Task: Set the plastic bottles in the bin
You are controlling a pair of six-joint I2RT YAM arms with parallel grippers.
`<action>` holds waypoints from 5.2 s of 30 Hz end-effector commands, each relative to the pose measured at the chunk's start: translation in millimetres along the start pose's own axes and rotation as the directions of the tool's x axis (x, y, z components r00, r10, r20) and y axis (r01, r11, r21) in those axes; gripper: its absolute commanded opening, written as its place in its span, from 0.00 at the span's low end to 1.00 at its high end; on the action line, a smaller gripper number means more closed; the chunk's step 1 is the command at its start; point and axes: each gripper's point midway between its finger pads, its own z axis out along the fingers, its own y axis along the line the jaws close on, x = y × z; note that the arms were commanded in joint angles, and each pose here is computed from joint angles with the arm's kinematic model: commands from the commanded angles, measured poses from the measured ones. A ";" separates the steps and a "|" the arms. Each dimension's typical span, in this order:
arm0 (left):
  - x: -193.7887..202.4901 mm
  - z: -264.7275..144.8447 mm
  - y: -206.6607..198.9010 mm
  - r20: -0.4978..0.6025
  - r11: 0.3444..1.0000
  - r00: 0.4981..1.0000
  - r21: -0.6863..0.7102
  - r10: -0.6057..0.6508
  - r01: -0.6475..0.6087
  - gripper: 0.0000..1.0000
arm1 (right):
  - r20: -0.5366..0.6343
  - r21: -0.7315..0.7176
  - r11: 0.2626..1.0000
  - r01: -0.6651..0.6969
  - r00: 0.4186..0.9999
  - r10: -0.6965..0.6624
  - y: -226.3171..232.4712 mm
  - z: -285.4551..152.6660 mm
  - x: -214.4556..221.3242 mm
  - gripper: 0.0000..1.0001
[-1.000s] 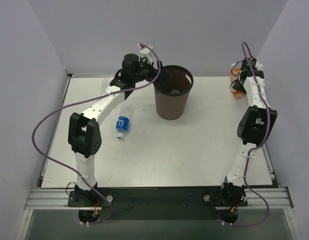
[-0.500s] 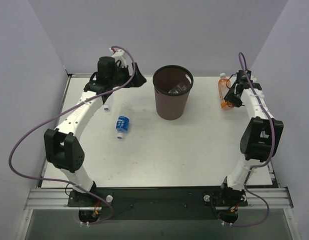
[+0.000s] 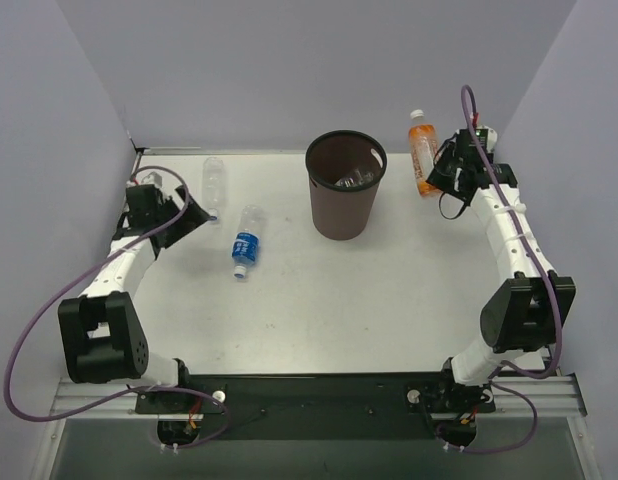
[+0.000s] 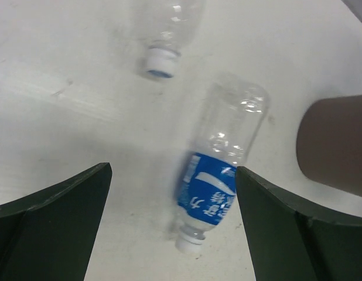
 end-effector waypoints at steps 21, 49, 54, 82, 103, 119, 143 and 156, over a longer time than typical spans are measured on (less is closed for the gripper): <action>8.8 -55.7 -69.8 0.020 0.975 0.992 0.184 0.127 -0.129 0.98 | 0.291 -0.502 0.802 0.324 0.936 -0.196 226.3 -65.8 -35.0 0.09; 25.3 -54.2 -60.7 0.016 0.969 0.974 0.101 0.224 -0.225 0.97 | 0.337 -0.543 0.739 0.399 0.909 -0.244 241.4 -100.5 -33.3 0.74; 29.3 -44.8 -60.6 -0.014 0.966 0.970 0.091 0.244 -0.242 0.97 | 0.351 -0.583 0.654 0.482 0.876 -0.332 278.1 -120.1 -16.7 0.74; 34.3 -23.4 -61.0 -0.072 0.952 0.949 0.050 0.306 -0.303 0.97 | 0.031 -0.236 0.880 0.412 0.908 -0.417 206.4 -92.2 55.2 0.49; 38.6 -25.4 -62.3 -0.079 0.950 0.946 0.040 0.313 -0.311 0.97 | -0.330 -0.501 0.862 -0.076 0.937 -0.110 210.2 -112.2 23.7 0.00; 49.1 8.2 -44.0 -0.131 0.929 0.923 -0.023 0.363 -0.368 0.97 | -0.230 -0.477 0.879 0.018 0.962 -0.145 208.6 -98.5 11.5 0.93; 94.9 68.6 -54.8 -0.286 0.930 0.887 0.065 0.364 -0.361 0.41 | 0.020 -0.533 0.791 0.301 0.939 -0.344 166.9 -196.3 37.0 0.86; 58.2 -121.7 -234.4 0.379 0.557 0.871 0.669 0.313 -0.492 0.40 | -0.080 -0.683 0.702 0.200 0.935 -0.345 225.8 -230.7 80.9 0.90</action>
